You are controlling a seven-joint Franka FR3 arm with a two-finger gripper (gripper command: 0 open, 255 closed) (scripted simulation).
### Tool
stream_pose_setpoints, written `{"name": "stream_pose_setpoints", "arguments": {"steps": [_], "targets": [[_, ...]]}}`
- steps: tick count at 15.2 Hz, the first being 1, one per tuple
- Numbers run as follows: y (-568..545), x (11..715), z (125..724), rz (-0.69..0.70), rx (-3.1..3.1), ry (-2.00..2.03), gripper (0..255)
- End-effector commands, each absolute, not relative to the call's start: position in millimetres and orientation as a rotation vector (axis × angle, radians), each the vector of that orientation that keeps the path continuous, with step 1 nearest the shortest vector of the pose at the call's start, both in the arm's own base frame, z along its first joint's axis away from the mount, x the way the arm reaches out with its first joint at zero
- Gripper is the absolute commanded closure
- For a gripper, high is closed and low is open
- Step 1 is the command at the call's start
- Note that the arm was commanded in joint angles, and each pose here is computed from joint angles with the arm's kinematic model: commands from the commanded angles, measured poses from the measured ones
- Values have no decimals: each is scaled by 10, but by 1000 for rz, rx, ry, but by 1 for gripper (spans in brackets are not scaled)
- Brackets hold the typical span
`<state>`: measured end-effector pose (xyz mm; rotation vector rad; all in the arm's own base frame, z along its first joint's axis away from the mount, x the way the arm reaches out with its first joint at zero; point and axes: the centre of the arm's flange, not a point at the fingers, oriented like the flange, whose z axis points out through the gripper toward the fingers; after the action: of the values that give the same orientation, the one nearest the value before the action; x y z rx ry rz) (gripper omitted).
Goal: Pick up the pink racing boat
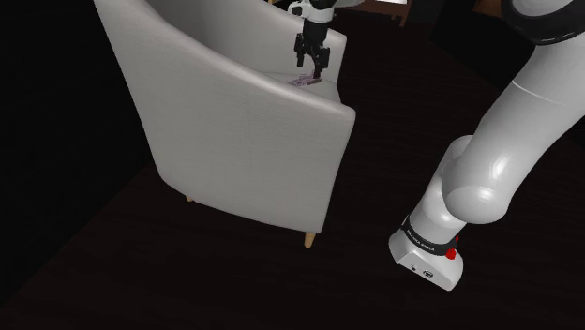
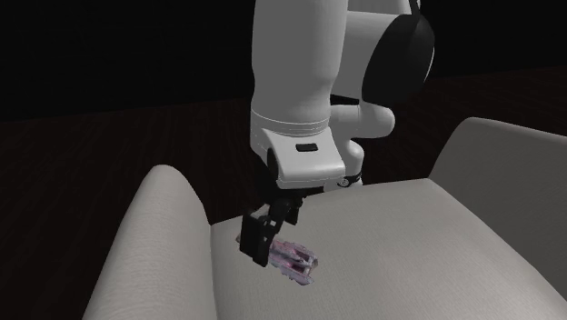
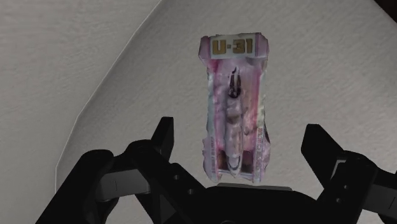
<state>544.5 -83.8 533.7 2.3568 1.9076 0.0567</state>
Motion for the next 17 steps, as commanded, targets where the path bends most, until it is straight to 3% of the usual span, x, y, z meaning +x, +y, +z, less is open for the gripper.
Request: {"name": "stream_pose_setpoints", "arguments": {"steps": [1, 5, 6, 17], "targets": [[-840, 5438, 5237, 57, 2354, 1910, 0], [-840, 5438, 5101, 57, 2354, 1910, 0], [-839, 5438, 5105, 57, 2354, 1910, 255], [-839, 5437, 5207, 57, 2354, 1910, 255]]}}
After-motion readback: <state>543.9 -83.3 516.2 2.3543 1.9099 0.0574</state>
